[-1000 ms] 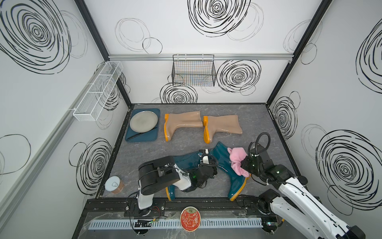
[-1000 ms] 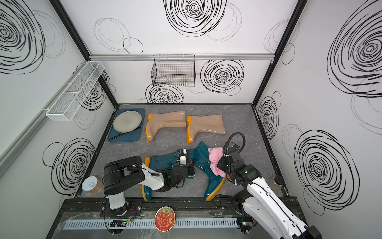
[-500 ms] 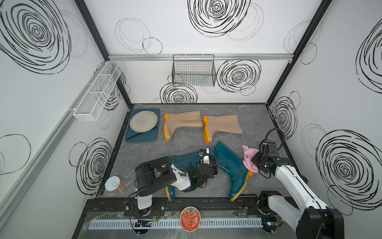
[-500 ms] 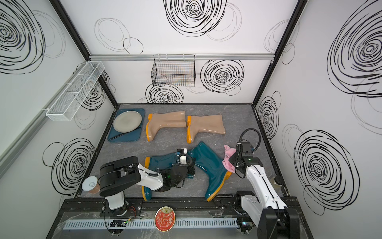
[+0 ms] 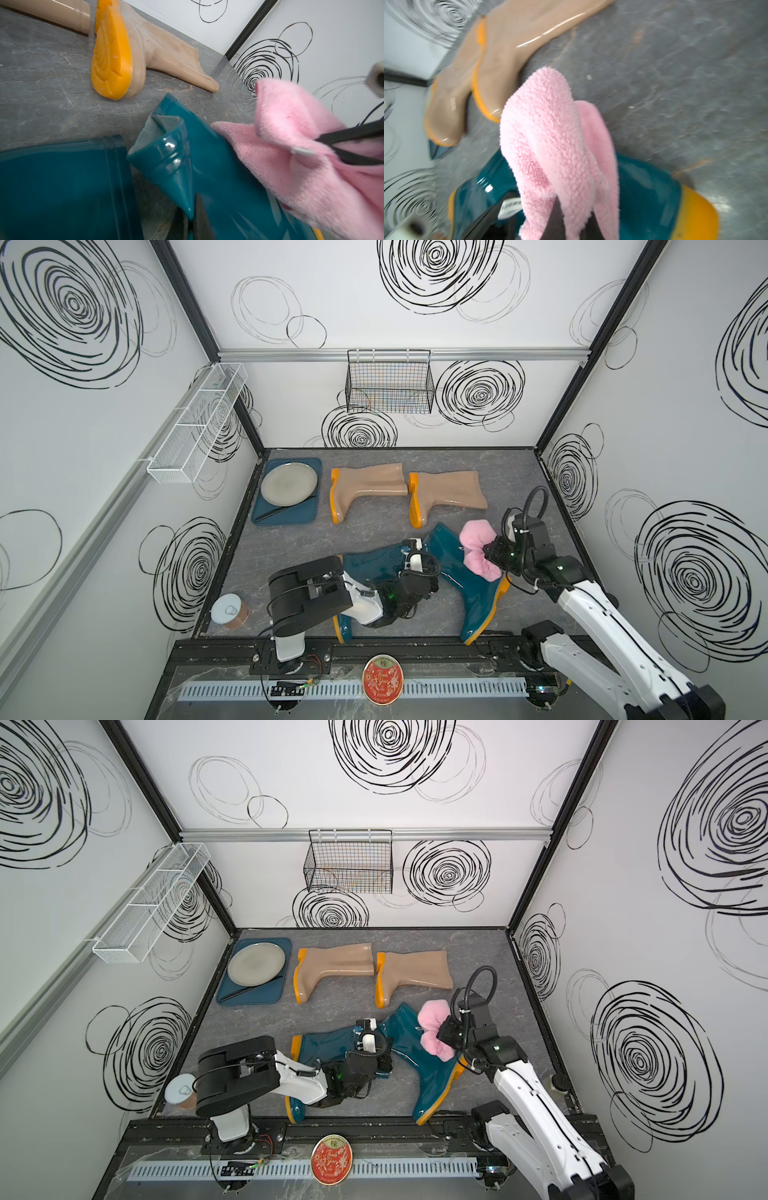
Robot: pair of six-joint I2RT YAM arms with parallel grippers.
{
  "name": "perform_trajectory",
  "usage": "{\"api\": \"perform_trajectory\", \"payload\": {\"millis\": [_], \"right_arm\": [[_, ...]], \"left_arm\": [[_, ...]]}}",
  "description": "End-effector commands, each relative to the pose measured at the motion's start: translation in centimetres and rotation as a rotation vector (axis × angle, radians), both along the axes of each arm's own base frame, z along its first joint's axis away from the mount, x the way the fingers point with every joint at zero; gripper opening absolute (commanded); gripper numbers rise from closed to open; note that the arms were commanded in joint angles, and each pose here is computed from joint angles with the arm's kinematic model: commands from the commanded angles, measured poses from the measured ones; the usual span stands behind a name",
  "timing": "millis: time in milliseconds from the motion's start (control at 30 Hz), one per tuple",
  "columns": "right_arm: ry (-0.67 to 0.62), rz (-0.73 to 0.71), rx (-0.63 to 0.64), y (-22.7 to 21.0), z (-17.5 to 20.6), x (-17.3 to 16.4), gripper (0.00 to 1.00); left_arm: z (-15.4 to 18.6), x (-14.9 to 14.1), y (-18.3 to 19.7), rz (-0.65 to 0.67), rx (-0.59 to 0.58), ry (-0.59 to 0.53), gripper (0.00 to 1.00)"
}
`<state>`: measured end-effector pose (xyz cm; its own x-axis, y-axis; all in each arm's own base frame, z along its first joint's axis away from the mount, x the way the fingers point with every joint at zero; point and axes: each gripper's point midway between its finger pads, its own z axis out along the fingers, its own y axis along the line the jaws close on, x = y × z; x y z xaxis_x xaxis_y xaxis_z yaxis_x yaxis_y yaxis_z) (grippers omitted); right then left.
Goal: Wipe the rubber boots with a cloth
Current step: Wipe the dirt off the rubber boot.
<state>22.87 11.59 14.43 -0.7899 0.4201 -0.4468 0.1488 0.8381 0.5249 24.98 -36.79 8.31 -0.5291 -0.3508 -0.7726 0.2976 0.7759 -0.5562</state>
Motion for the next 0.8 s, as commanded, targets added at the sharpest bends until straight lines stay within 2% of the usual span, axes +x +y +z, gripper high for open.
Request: {"api": "perform_trajectory", "payload": {"millis": [0,67,200,300,333,467,633,767], "right_arm": [[0.133,0.095,0.017,2.9,-2.7,-3.2,0.0],[0.188,0.173,-0.037,4.4,-3.9,-5.1,0.0],[0.228,0.289,-0.232,5.3,-5.1,-8.0,0.0],[0.312,0.343,-0.245,6.1,-7.9,-9.2,0.0],[0.338,0.319,-0.251,5.9,-8.5,-9.2,0.0],[0.307,0.244,-0.279,5.0,-9.1,-6.5,0.0],[0.155,0.282,-0.071,8.5,-6.3,-1.6,0.0],[0.007,0.349,-0.019,11.3,-2.5,1.2,0.0]], "left_arm": [[2.7,0.8,0.0,0.048,-0.078,-0.045,0.0],[2.9,0.8,-0.1,0.047,-0.078,-0.044,0.0],[3.2,0.9,0.2,0.061,-0.079,-0.045,0.0],[3.2,1.0,0.1,0.062,-0.094,-0.041,0.0],[3.3,1.0,-0.1,0.057,-0.099,-0.039,0.0],[3.8,0.7,-0.5,0.042,-0.108,-0.036,0.0],[4.0,-0.1,-1.0,0.025,-0.116,-0.034,0.0],[3.9,-0.5,-0.8,0.025,-0.111,-0.032,0.0]]}}
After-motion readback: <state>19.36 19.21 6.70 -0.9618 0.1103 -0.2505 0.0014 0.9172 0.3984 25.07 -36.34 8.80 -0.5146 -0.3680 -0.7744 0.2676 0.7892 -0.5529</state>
